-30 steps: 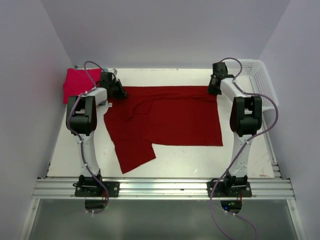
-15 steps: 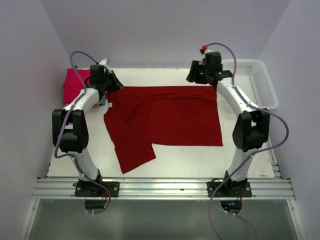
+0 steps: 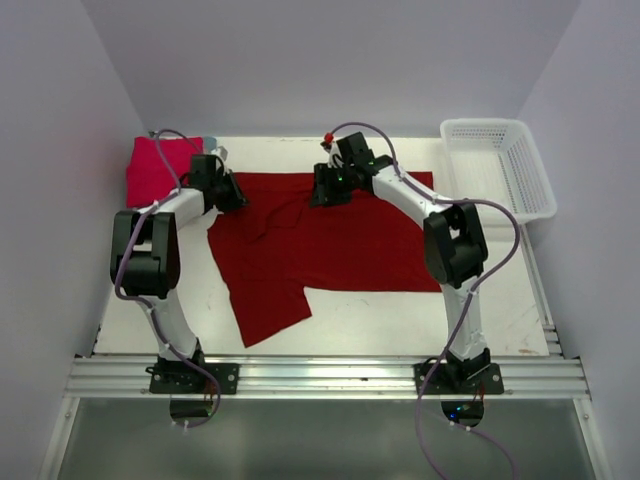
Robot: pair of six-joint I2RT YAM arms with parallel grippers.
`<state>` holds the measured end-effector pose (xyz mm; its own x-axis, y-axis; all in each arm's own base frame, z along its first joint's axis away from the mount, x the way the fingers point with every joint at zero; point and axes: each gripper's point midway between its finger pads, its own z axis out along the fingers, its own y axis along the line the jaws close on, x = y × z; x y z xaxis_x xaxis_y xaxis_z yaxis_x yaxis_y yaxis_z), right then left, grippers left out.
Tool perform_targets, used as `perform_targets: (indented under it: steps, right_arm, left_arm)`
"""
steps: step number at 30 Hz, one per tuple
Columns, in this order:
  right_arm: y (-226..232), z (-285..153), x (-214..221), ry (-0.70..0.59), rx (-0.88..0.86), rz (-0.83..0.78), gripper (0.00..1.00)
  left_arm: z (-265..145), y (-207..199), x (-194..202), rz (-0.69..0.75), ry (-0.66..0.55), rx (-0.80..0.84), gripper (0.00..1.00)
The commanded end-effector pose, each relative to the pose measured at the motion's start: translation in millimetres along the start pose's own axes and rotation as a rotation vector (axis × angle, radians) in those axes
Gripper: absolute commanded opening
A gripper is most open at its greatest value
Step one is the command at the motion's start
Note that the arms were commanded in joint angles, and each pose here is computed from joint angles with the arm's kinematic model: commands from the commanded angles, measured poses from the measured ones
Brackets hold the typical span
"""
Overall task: Fold and stack the t-shirts
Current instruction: Fold the tshirt
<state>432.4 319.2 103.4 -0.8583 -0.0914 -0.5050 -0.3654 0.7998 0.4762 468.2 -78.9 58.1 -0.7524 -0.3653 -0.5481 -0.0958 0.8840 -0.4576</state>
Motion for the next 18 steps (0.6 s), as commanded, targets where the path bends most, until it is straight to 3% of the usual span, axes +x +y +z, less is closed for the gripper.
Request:
perform_targets:
  steps: [1, 9, 18]
  right_arm:
    - [28.5, 13.1, -7.8, 0.005, -0.095, 0.007, 0.49]
    - [53.4, 48.5, -6.1, 0.064, -0.145, -0.005, 0.47]
    - [54.6, 69.1, 1.8, 0.097, -0.072, -0.023, 0.42]
  left_arm:
    - [-18.8, -18.7, -13.6, 0.005, -0.064, 0.069, 0.13]
    - [-24.7, -21.7, -6.5, 0.000, -0.064, 0.089, 0.13]
    - [-31.1, -24.5, -9.3, 0.007, -0.075, 0.092, 0.12]
